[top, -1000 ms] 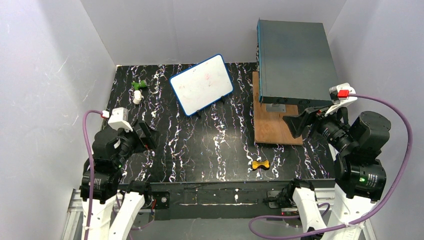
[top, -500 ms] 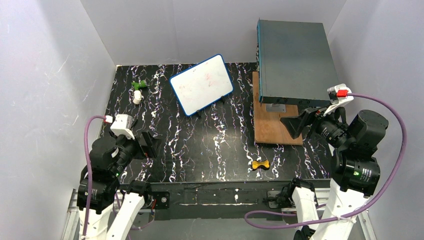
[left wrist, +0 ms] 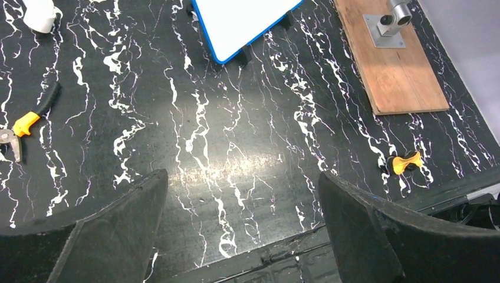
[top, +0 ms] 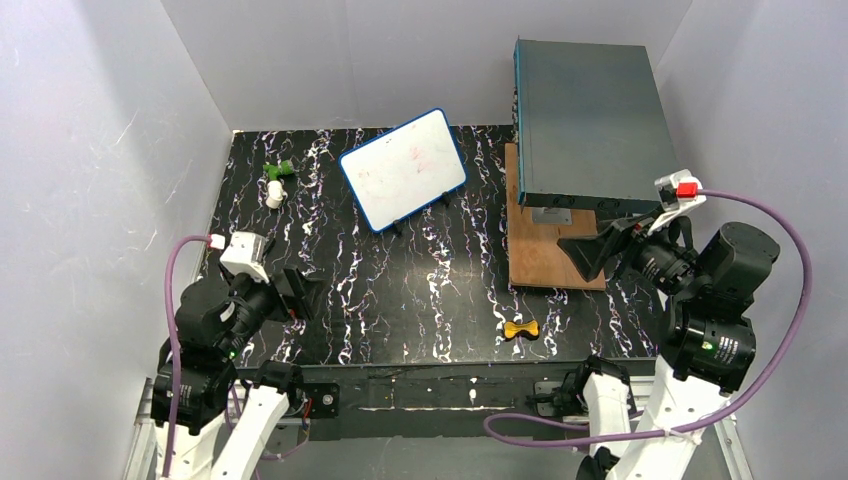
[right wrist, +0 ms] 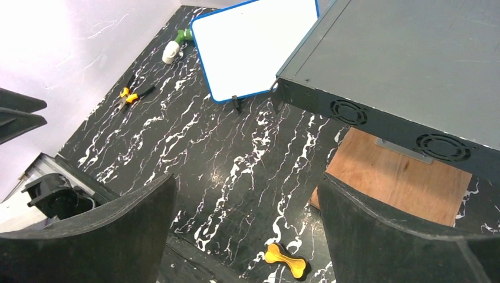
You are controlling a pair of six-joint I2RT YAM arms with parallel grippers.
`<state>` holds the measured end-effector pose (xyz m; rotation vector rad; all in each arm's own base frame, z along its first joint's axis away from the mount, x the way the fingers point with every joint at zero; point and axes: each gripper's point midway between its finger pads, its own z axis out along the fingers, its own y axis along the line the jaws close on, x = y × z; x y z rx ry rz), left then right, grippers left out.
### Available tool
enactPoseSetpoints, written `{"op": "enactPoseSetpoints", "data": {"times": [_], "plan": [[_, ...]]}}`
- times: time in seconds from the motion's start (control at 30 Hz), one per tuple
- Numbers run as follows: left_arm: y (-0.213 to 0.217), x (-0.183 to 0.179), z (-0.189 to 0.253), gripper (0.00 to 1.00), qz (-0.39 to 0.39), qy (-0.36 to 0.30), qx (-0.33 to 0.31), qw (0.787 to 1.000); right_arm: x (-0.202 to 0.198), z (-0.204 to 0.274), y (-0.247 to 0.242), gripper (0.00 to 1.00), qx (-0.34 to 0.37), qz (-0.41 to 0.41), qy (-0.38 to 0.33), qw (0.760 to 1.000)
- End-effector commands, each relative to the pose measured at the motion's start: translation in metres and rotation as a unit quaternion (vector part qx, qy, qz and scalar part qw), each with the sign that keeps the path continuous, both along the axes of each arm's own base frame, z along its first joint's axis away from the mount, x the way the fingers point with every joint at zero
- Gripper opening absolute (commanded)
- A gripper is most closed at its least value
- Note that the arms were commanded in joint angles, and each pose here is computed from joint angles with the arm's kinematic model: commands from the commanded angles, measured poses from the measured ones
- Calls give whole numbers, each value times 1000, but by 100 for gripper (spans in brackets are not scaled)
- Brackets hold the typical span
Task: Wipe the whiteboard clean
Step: Reset both arms
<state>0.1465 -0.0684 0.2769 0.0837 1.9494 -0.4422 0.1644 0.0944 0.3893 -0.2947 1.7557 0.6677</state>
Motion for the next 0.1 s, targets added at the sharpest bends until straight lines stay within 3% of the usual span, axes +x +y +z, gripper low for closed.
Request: {"op": "enactPoseSetpoints", "data": {"times": [0.0, 0.07], "plan": [[2, -3, 1, 98, 4, 1, 0, 1000, -1, 2, 5, 93, -10, 33, -27, 999], [1, -3, -1, 98, 2, 3, 2, 1000, 0, 2, 2, 93, -9, 17, -32, 999]]}}
